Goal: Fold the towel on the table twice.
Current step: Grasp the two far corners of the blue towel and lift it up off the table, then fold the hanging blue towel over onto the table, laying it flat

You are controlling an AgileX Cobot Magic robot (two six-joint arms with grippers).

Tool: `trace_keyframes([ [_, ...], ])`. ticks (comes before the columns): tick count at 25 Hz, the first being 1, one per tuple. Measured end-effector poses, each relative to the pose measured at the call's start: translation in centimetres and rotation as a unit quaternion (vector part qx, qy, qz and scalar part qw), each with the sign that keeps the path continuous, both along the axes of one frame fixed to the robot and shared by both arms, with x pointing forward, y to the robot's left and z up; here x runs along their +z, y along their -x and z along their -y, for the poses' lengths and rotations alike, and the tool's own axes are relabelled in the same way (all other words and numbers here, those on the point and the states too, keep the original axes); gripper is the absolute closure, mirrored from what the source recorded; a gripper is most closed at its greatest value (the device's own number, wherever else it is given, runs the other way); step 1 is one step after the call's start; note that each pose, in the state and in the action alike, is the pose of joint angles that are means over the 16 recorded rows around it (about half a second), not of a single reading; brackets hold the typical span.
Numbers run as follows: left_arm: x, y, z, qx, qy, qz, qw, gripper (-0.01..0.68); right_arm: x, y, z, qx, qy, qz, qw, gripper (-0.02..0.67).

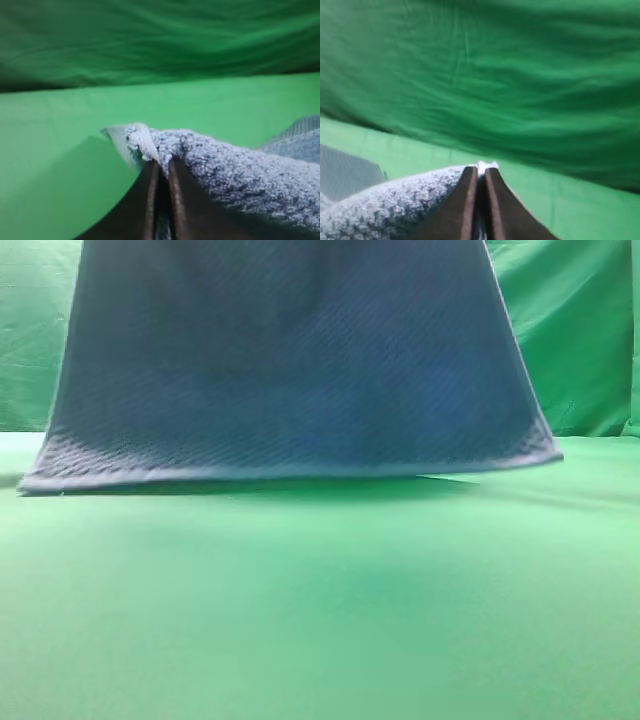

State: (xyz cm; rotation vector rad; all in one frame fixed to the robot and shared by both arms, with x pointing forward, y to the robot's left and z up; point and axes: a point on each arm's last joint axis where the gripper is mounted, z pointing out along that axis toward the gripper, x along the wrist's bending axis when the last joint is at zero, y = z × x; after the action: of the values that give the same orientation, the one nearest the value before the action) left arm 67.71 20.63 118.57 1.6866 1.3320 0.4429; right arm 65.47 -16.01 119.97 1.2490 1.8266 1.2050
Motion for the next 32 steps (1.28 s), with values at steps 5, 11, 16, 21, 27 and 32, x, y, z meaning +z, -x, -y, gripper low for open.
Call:
trace_keyframes([
  [5, 1.8, -0.7, 0.4, 0.000, 0.039, 0.090, 0.995, 0.673, 1.8, -0.6, 0.0, -0.003, -0.013, 0.090, 0.996, 0.649],
  [11, 2.4, -1.2, 0.7, -0.004, 0.053, 0.145, 0.988, 0.673, 2.2, -1.1, -0.1, -0.003, -0.006, 0.139, 0.990, 0.649],
  [16, 1.8, -1.3, 1.0, -0.017, 0.042, 0.136, 0.990, 0.673, 1.3, -1.4, -0.1, 0.003, 0.018, 0.116, 0.993, 0.649],
  [21, 0.7, -1.1, 1.1, -0.036, 0.021, 0.091, 0.995, 0.673, -0.2, -1.2, 0.1, 0.013, 0.048, 0.057, 0.997, 0.649],
  [27, 0.3, -0.2, 1.0, -0.050, -0.004, 0.042, 0.998, 0.673, -0.8, -0.1, 0.6, 0.022, 0.077, -0.005, 0.997, 0.649],
  [32, 0.8, 0.7, 0.8, -0.053, -0.013, 0.021, 0.998, 0.673, -0.7, 1.3, 1.0, 0.027, 0.092, -0.032, 0.995, 0.649],
])
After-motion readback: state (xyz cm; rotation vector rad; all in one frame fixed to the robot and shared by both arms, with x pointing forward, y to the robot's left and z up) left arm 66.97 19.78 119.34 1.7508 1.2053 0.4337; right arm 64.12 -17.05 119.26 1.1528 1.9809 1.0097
